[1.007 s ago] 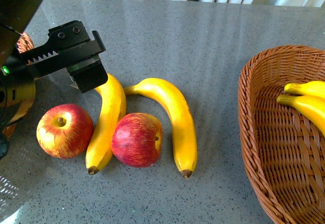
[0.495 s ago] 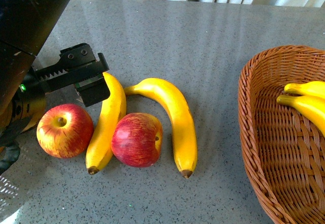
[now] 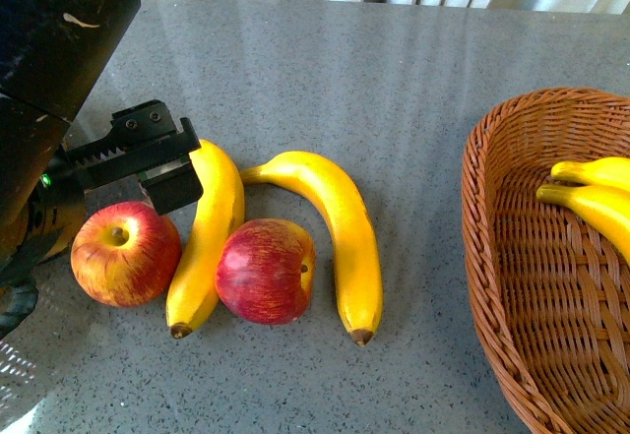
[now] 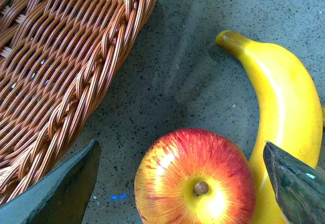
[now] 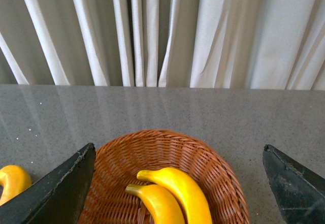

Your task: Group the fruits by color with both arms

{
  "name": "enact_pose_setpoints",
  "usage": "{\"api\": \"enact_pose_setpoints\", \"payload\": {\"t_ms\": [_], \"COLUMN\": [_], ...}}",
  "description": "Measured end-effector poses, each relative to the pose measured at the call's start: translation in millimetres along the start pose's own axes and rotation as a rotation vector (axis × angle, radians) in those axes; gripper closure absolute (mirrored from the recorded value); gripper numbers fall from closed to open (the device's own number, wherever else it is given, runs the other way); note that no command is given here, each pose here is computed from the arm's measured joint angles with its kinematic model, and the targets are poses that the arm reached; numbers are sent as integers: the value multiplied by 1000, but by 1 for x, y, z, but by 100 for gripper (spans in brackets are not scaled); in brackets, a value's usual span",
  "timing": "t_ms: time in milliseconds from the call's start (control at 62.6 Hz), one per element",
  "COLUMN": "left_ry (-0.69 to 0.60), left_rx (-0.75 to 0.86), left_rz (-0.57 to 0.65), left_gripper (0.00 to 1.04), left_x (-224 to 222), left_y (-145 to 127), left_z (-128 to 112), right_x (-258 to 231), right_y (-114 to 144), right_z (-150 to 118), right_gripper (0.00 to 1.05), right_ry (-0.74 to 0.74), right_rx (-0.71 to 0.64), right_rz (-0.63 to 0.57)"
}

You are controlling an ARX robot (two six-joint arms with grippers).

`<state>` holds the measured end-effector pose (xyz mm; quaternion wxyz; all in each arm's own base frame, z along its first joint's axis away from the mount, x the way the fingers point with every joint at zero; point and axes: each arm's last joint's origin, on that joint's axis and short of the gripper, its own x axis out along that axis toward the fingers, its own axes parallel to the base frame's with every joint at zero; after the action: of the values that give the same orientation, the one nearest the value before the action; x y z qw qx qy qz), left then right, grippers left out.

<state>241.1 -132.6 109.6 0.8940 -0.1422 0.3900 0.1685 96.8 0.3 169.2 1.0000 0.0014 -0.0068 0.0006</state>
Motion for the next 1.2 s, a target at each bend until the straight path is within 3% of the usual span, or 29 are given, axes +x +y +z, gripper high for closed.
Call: {"api": "enact_pose_setpoints", "payload": {"t_ms": [1199], "left_ry": [80], "left_rx": [43], "left_rz": [0], "left_gripper": [9], "left_x": [17], "left_y": [-2], "left_z": [-18], "right_x": [0], "right_y": [0], "right_z": [0], "right_gripper": [9], "right_ry": [0], "right_rx": [0], "right_rz": [0]}}
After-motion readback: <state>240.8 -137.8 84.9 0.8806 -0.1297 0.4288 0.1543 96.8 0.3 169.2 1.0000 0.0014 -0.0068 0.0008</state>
